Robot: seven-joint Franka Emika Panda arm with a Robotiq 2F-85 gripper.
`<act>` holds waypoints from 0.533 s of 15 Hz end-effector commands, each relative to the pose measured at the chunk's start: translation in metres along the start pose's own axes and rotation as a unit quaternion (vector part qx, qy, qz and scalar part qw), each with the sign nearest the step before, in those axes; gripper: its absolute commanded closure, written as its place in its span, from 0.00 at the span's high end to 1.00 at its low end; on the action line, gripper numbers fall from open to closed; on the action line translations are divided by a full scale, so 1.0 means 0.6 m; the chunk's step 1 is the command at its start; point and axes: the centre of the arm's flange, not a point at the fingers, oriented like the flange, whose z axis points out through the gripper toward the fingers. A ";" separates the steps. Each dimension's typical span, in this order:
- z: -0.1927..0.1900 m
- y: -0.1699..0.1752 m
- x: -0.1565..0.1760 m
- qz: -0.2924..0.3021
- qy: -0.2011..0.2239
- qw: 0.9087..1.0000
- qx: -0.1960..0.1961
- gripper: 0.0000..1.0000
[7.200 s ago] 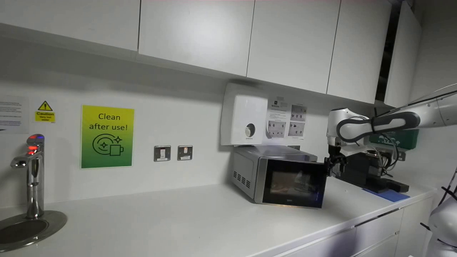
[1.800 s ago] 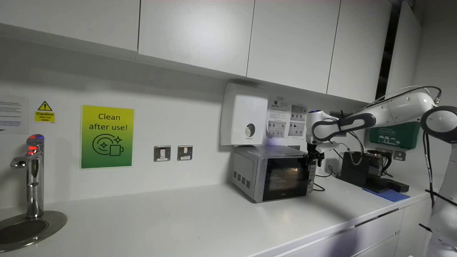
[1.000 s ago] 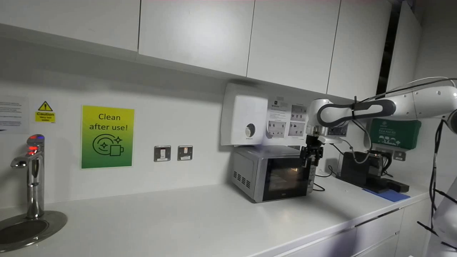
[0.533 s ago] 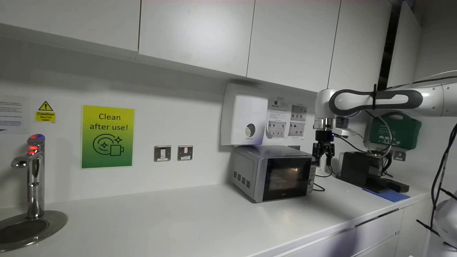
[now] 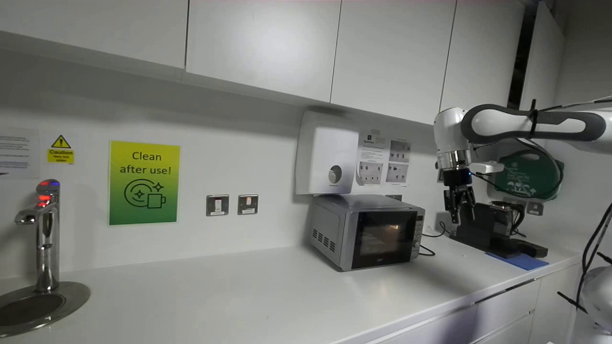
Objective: Close the microwave door fully
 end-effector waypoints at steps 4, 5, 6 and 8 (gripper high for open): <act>-0.027 0.038 -0.111 0.064 0.018 0.998 -0.020 1.00; -0.032 0.042 -0.125 0.069 0.024 0.997 -0.025 1.00; -0.035 0.048 -0.140 0.070 0.032 0.997 -0.032 1.00; -0.044 0.060 -0.164 0.071 0.045 0.996 -0.038 1.00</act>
